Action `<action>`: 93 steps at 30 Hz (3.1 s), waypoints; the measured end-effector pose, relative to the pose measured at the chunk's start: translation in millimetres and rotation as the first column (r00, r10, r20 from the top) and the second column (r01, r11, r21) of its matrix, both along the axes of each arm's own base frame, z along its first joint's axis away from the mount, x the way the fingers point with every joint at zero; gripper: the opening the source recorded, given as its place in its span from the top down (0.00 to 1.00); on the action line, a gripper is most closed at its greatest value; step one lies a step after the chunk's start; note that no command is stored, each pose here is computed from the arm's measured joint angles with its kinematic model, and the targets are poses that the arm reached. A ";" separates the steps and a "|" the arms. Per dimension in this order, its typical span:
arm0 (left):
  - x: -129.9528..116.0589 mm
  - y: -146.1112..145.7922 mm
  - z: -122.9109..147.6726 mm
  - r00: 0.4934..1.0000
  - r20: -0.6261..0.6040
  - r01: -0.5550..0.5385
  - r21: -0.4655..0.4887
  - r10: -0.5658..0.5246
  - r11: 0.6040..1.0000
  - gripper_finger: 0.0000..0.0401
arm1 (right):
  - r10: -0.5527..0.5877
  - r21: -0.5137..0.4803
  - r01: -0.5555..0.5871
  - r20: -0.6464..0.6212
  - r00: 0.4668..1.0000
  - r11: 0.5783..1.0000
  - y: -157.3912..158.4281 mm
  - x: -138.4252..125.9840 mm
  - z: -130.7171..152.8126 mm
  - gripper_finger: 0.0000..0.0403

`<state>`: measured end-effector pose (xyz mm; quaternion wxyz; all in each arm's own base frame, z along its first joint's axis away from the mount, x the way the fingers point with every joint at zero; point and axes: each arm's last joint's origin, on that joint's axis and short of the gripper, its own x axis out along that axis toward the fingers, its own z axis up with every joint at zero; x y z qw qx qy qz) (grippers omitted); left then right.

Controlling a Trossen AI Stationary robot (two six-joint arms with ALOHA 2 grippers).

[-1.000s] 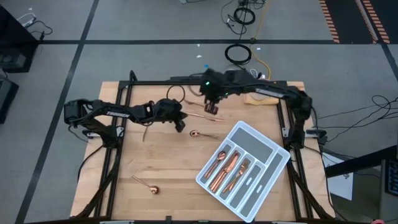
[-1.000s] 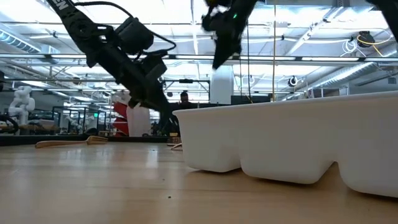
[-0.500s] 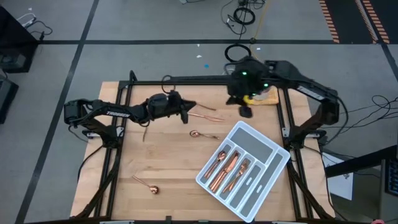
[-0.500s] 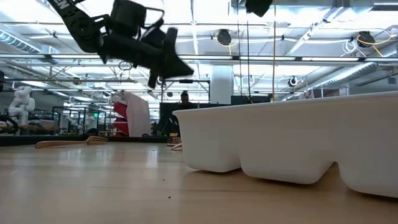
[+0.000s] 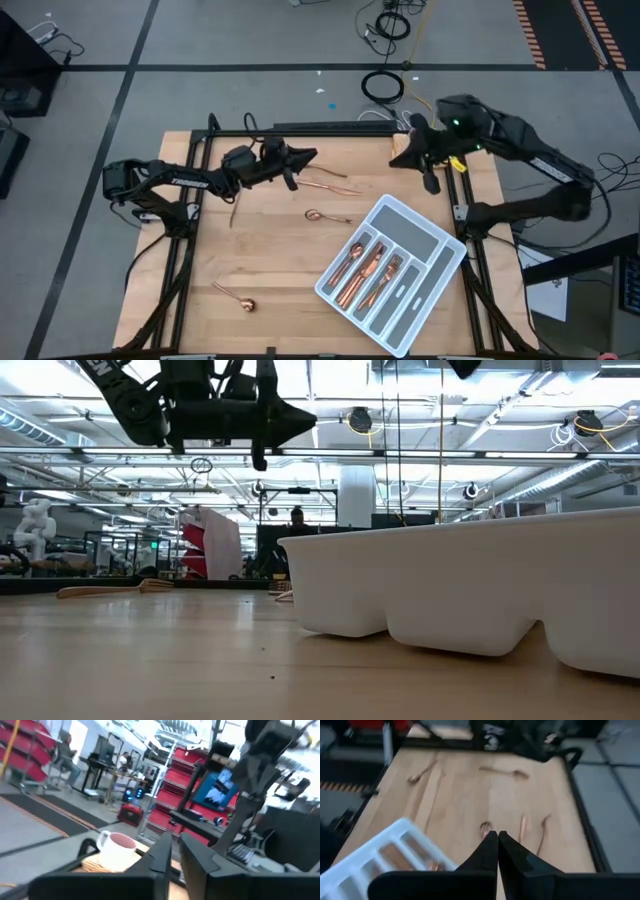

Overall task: Sort silverware
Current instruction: Put the gold table knife into the cutlery tray with the other gold table knives

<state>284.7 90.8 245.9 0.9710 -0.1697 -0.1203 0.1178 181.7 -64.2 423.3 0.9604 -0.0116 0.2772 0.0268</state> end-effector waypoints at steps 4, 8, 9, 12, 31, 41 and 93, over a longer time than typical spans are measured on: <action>-0.9 2.8 0.0 0.999 0.025 0.022 -0.087 -0.020 0.996 0.89 | -0.064 0.010 0.064 0.116 0.991 0.998 0.9 -12.4 -26.2 1.00; -2.9 8.5 0.2 0.998 0.054 0.027 -0.170 -0.018 0.985 0.89 | -0.180 0.060 0.175 0.080 0.980 0.983 3.4 -27.5 -54.7 1.00; -3.6 10.4 0.1 0.998 0.063 0.028 -0.199 -0.016 0.980 0.89 | -0.235 0.075 0.231 0.039 0.971 0.970 4.1 -32.1 -63.5 1.00; -5.4 15.3 0.1 0.997 0.079 0.024 -0.249 -0.005 0.968 0.89 | -0.383 0.102 0.390 -0.084 0.920 0.915 6.5 -45.8 -88.7 1.00; -13.4 32.2 3.5 0.984 0.175 0.105 -0.407 -0.035 0.907 0.89 | 0.011 0.071 -0.030 0.253 0.967 0.997 29.9 -64.3 -95.4 1.00; -14.2 74.0 23.8 0.968 -0.026 0.222 -0.365 -0.248 0.904 0.89 | 0.024 -0.025 -0.014 0.444 0.896 1.000 43.2 -98.1 -108.4 1.00; -3.9 96.1 53.5 0.812 -0.577 -0.018 0.115 0.082 0.993 0.89 | -0.513 0.475 0.260 0.546 0.662 0.841 23.8 -77.6 -155.3 0.84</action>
